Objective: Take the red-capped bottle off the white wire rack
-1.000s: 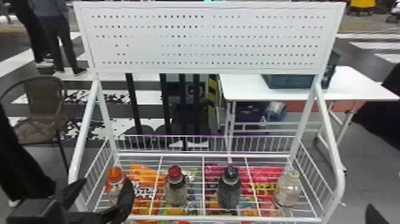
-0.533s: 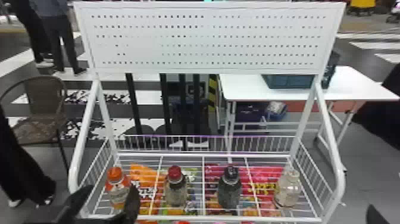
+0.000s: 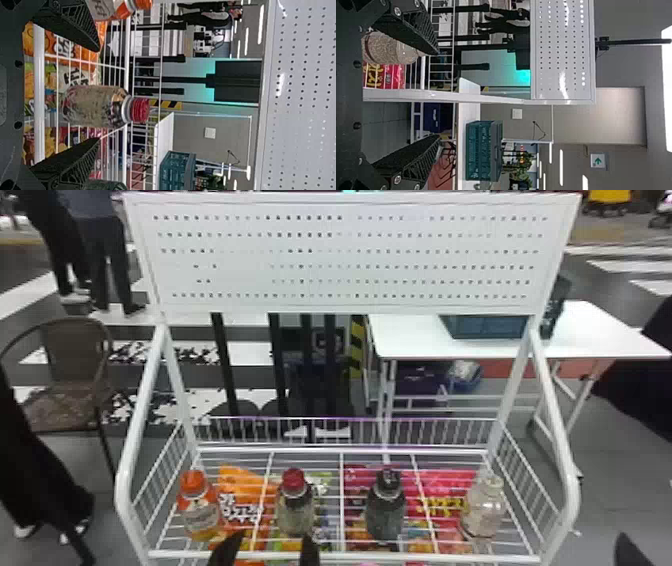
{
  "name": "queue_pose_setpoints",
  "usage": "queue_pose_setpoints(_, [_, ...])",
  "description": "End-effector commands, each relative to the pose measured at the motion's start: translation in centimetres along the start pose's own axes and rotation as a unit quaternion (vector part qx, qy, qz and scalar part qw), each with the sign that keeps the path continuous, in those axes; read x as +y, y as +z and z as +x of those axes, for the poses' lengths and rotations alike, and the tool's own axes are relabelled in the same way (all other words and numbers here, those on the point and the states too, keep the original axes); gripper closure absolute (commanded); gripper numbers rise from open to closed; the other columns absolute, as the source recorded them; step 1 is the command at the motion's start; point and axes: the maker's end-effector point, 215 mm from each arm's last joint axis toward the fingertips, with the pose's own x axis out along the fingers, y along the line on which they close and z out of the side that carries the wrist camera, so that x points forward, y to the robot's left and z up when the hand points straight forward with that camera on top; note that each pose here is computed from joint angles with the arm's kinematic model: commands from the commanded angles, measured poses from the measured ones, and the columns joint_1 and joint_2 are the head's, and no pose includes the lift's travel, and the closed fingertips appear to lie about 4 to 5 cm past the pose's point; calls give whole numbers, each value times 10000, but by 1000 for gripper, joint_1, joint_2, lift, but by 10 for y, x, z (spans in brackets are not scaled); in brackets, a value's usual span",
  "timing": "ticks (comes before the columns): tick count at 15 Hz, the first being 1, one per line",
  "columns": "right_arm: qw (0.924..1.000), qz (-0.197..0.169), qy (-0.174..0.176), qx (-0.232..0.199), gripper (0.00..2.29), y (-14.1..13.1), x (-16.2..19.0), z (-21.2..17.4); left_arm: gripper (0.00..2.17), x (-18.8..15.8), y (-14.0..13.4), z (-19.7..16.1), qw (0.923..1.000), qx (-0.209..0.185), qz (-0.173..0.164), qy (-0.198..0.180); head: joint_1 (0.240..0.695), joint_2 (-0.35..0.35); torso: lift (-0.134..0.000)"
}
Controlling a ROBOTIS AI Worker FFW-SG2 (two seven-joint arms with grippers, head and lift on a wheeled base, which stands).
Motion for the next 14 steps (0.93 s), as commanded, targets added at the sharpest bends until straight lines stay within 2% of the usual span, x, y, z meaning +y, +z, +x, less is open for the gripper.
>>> queue_pose_setpoints(1, [10000,1,-15,17,144,-2,-2,0,90,-29,-13,13,9997,28,-28,-221,499,0,0])
queue_pose_setpoints(5, [10000,-17,-10,35,144,-4,-3,0,90,-40,-20,46,9997,-24,-21,-257,499,0,0])
queue_pose_setpoints(11, [9999,-113,-83,54,144,-2,-14,-5,90,-8,-27,86,9998,-82,193,70,499,0,0])
queue_pose_setpoints(14, [9999,-140,-66,64,144,-1,-14,-5,87,-3,-24,102,9998,-108,181,45,499,0,0])
